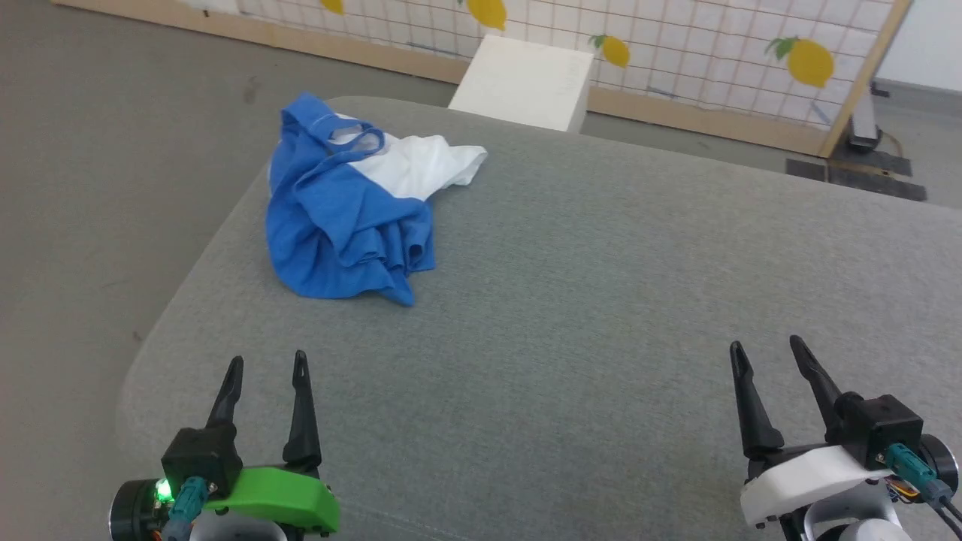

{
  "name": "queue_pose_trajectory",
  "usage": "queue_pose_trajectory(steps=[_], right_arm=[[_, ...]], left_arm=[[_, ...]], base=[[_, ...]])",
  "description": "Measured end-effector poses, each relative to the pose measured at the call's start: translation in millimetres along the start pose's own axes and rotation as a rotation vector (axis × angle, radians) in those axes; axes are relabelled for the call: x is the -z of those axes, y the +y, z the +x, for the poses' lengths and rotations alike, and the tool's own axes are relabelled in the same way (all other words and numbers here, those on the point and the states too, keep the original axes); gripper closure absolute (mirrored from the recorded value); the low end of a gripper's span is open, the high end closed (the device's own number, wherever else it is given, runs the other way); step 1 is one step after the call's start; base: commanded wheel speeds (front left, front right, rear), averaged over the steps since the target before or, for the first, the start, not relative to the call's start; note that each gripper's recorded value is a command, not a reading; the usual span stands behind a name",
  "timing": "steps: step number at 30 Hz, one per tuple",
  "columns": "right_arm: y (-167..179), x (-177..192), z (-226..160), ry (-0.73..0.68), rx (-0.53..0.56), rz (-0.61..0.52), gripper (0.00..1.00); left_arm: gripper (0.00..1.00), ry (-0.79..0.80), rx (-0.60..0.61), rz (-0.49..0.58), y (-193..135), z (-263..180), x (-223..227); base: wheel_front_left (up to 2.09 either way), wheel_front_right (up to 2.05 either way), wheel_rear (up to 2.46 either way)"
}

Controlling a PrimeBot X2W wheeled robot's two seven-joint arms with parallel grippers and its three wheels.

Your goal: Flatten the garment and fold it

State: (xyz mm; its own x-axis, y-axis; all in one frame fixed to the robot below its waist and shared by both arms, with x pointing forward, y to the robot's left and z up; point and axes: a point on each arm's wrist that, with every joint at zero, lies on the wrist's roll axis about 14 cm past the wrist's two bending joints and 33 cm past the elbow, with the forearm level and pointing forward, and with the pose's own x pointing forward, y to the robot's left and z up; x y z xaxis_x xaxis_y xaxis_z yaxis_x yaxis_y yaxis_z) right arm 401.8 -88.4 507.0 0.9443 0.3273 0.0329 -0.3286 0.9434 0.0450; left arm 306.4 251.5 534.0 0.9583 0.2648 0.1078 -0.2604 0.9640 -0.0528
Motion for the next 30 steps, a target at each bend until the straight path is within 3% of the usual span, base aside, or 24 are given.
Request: queue_pose_trajectory(steps=[14, 30], right_arm=[[30.8, 6.3, 15.9, 0.0, -0.094, 0.021, 0.0], [42.0, 12.0, 24.9, -0.008, -0.127, 0.04, 0.0]], left_arm=[[0.0, -0.023, -0.106, -0.022, 29.7, -21.1, -4.5], [0.0, -0.041, -0.166, -0.027, 43.7, -34.7, -6.2]], base=[[0.0, 0.0, 0.0], [0.0, 0.0, 0.0]])
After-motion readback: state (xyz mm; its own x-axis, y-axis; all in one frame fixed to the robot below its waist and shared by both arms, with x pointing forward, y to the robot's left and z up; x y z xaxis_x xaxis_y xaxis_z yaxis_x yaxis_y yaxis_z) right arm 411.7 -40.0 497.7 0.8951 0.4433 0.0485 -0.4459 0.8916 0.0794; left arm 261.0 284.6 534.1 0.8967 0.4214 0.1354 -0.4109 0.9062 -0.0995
